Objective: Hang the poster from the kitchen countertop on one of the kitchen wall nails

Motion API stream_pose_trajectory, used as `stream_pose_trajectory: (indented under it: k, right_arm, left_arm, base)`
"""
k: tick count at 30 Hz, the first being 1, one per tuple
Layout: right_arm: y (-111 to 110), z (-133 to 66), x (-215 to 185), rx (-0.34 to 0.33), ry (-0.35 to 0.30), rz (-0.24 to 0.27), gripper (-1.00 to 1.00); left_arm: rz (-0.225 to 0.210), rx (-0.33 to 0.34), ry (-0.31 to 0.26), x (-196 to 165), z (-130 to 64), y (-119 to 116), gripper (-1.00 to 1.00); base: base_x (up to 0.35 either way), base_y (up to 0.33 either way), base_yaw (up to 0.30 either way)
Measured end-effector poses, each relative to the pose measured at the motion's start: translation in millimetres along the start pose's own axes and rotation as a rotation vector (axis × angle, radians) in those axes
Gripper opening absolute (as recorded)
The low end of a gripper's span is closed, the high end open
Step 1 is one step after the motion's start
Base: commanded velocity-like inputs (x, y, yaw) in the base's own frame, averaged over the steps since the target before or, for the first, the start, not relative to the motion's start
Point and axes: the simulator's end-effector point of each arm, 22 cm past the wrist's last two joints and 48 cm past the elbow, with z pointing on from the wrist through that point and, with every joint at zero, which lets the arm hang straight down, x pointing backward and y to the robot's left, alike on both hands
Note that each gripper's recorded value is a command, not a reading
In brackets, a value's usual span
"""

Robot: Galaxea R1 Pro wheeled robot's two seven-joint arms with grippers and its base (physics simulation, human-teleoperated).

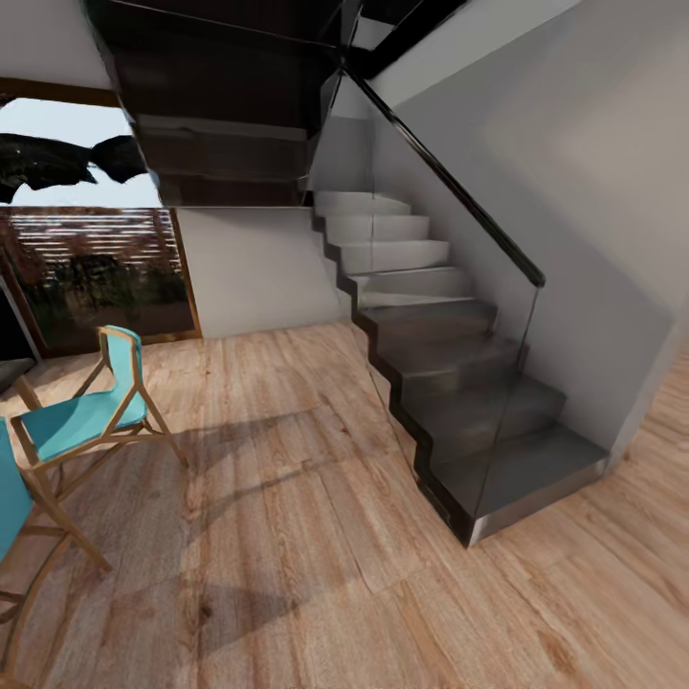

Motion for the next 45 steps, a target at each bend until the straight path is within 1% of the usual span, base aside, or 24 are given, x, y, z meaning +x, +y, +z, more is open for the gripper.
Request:
stream_pose_trajectory:
  k: [5,17,26,35,39,45]
  right_arm:
    - [0.4,0.1,0.8,-0.002,0.003,-0.001,1.00]
    - [1.0,0.1,4.3,-0.003,0.011,-0.001,1.00]
    - [1.2,0.0,5.0,-0.003,0.013,-0.002,1.00]
    - [1.9,0.0,5.9,-0.004,0.015,-0.001,1.00]
    - [2.3,0.0,6.8,-0.006,0.018,-0.004,1.00]
    - [2.4,-0.1,7.9,-0.007,0.021,-0.004,1.00]
  left_arm:
    - [0.000,0.000,0.002,0.7,0.1,0.2,1.00]
    - [0.000,0.000,0.012,4.8,0.1,0.1,1.00]
    - [0.000,0.000,0.014,5.6,0.2,0.1,1.00]
    - [0.000,-0.001,0.018,7.2,0.1,0.4,1.00]
    - [0.000,-0.002,0.020,8.0,0.1,1.2,1.00]
    - [-0.002,-0.005,0.021,8.5,0.2,2.5,1.00]
  base:
    - [-0.232,0.202,0.144]
    - [-0.066,0.056,0.197]
    - [-0.187,0.157,0.112]
    - [-0.030,0.039,0.246]
    - [-0.002,0.205,0.221]
    - [-0.041,0.269,0.070]
